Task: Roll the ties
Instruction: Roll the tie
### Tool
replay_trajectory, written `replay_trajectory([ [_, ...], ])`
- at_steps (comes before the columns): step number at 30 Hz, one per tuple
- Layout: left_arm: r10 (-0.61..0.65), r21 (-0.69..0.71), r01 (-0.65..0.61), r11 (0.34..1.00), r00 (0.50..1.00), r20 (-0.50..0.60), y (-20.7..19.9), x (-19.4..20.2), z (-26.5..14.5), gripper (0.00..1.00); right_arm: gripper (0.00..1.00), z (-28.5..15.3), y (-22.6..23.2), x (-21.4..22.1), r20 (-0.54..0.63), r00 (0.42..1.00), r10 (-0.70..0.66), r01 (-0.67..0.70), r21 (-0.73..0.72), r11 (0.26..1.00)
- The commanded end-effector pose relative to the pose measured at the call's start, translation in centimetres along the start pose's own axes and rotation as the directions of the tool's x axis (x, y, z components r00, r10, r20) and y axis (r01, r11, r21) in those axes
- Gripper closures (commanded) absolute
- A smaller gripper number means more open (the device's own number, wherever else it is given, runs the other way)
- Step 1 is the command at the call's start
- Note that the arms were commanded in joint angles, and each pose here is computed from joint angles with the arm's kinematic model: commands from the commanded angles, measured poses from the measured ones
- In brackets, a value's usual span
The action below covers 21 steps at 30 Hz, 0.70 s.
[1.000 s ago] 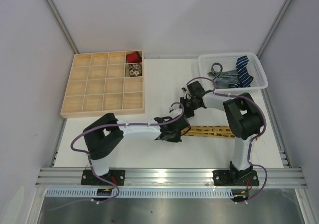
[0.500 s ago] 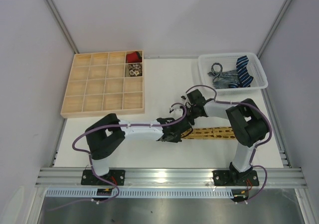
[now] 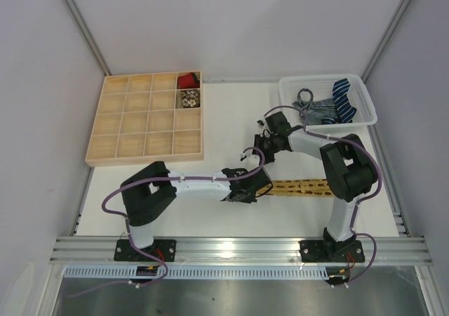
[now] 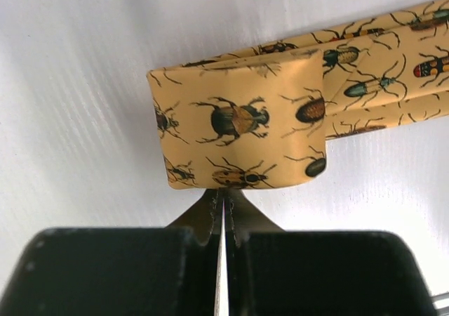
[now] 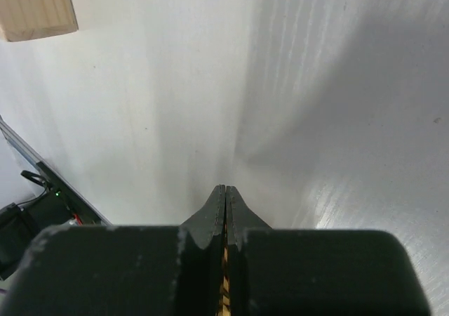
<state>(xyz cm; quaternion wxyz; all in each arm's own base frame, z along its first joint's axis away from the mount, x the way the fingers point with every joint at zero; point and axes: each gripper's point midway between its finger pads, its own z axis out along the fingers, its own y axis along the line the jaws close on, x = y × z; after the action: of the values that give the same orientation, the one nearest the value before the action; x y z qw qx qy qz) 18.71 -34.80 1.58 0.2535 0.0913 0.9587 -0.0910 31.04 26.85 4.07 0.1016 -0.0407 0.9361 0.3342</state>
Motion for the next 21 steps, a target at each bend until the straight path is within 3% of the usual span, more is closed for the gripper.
replay_trajectory([
  [1, 0.028, 0.045, -0.028, 0.999, 1.000, -0.009, -1.5, 0.4, -0.8, 1.00, 1.00, 0.4, -0.8, 1.2, -0.032, 0.999, 0.005, -0.004, 0.021, 1.000],
  [11, 0.042, 0.022, -0.042, 0.999, 0.999, -0.001, -2.2, -0.2, 0.2, 0.99, 0.99, 0.7, -0.8, 7.0, -0.097, 0.995, 0.011, -0.010, 0.006, 1.000],
  [21, 0.052, 0.069, -0.051, 0.996, 0.999, -0.004, -1.7, 0.5, -0.7, 1.00, 1.00, -1.1, -0.2, 1.5, -0.007, 1.000, 0.002, -0.002, 0.007, 1.000],
])
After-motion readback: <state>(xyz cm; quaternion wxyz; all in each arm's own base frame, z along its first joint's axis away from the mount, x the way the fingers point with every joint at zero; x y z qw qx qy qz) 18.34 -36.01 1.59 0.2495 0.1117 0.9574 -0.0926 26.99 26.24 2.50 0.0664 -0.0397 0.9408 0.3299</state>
